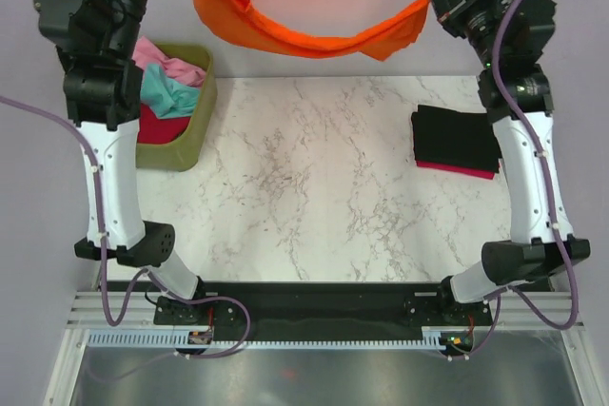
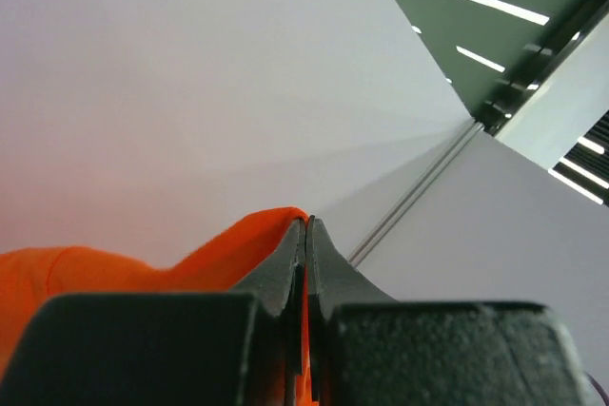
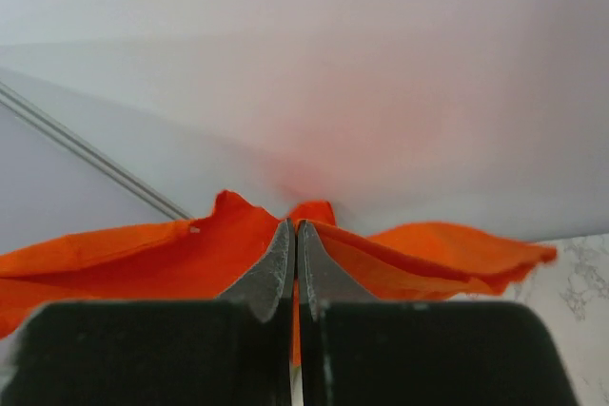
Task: Fold and stack the t-shirts
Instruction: Flatten the tshirt out
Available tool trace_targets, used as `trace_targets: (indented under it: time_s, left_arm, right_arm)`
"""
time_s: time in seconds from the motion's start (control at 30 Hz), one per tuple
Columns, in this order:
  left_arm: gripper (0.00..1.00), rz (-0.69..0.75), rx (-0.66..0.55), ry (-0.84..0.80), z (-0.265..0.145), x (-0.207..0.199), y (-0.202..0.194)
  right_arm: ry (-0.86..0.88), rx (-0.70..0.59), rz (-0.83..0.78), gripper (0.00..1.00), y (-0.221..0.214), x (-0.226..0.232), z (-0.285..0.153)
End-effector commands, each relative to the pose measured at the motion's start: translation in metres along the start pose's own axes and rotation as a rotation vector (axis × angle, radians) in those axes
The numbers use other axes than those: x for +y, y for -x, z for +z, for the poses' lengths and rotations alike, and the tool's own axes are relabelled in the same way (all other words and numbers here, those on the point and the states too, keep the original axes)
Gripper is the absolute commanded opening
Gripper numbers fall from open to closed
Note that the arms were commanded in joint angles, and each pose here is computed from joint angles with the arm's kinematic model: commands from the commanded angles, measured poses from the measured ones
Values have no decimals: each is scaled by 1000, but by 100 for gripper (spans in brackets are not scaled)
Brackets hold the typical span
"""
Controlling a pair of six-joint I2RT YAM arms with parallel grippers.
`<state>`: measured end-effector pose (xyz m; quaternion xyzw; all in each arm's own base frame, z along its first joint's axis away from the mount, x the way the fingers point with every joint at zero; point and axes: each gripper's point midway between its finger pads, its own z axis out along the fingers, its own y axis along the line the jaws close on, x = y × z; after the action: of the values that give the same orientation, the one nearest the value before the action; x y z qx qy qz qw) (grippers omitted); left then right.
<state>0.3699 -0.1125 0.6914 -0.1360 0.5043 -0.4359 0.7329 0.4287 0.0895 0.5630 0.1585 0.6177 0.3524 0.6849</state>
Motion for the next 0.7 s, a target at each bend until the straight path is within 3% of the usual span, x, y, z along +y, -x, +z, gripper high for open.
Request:
trace_targets:
  time_s: [0.0,0.1,0.13,0.17,0.2,0.3,0.33,0.43,0.67]
  left_arm:
    - [2,76,163,59,49,80,-77]
    - [2,92,251,173,48,138,-122]
    - [2,85,318,244,39,175,-155]
    - [2,95,281,226,34,169,-147]
    - [2,87,339,304,18,205,-177]
    - [2,81,312,335,-8,213,-179]
    - [2,68,352,400,-27,236,-199]
    - [2,27,373,490,-69,256,-215]
    - [2,-153,420,603,-170,275,-257]
  right_arm:
    - [-31,135,52,0,-66,-53,42]
    - [-57,199,59,0,-113,-94,51]
    - [-96,254,67,0,-143,-119,51]
    - [-98,270,69,0,-153,-128,51]
    - [-145,323,73,0,-180,-152,46]
    - [-171,385,71,0,-216,-180,34]
    - [-214,432,72,0,-241,-202,20]
    - [-298,493,57,0,-277,-238,-11]
    - [-424,552,-12,0,-315,-283,-81]
